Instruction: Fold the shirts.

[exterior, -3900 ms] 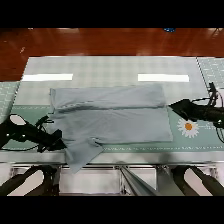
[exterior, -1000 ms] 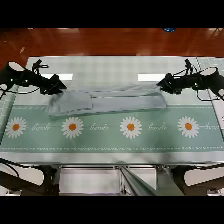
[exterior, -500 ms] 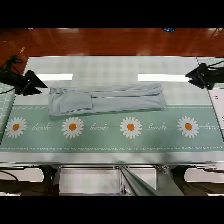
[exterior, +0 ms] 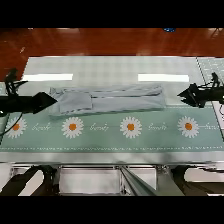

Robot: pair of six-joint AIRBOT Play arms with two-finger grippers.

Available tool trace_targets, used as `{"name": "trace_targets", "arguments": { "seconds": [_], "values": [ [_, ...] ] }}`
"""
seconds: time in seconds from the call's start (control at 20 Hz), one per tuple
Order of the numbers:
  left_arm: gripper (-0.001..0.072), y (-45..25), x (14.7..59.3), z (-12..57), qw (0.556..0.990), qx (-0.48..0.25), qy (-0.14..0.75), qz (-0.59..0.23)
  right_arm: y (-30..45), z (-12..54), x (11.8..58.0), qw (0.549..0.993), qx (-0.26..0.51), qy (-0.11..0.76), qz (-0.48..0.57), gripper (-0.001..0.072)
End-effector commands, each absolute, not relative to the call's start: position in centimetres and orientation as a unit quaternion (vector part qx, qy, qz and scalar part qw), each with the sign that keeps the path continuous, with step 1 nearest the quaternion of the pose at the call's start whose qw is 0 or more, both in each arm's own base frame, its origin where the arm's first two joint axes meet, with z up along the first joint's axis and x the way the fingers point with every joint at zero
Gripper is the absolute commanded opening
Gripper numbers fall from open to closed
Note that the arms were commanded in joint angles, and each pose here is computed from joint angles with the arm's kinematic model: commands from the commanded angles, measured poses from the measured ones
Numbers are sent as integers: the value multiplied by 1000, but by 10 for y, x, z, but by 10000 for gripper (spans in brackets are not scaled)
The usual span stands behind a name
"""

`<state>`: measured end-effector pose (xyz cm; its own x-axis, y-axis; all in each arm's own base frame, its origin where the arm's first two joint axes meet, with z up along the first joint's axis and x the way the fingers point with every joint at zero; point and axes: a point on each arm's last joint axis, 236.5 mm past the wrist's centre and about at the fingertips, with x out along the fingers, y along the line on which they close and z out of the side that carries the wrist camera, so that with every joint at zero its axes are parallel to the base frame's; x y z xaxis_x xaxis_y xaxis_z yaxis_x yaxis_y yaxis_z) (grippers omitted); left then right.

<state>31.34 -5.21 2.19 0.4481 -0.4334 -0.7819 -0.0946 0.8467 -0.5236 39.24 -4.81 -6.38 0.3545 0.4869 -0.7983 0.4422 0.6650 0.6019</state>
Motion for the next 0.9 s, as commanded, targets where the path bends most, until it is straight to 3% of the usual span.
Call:
{"name": "trace_targets", "arguments": {
  "seconds": [0.0,0.5,0.55,0.6,0.65,0.8,0.85],
  "values": [
    [505,-68,305,6,814,-251,511,-112,-12,-83,410,692,443,568,49,416],
    [505,-72,306,0,804,-264,520,-114,70,-105,463,671,455,576,108,394],
    [505,-72,306,0,804,-264,520,-114,74,-104,469,679,448,571,109,298],
    [505,-72,306,0,804,-264,520,-114,78,-100,473,685,442,568,114,130],
    [505,-72,306,0,804,-264,520,-114,82,-93,475,691,429,566,132,23],
    [491,-74,306,1,803,-267,520,-117,76,-62,461,707,379,576,159,23],
    [296,-76,306,3,804,-265,518,-124,67,-47,450,720,341,583,160,23]
  ]
}}
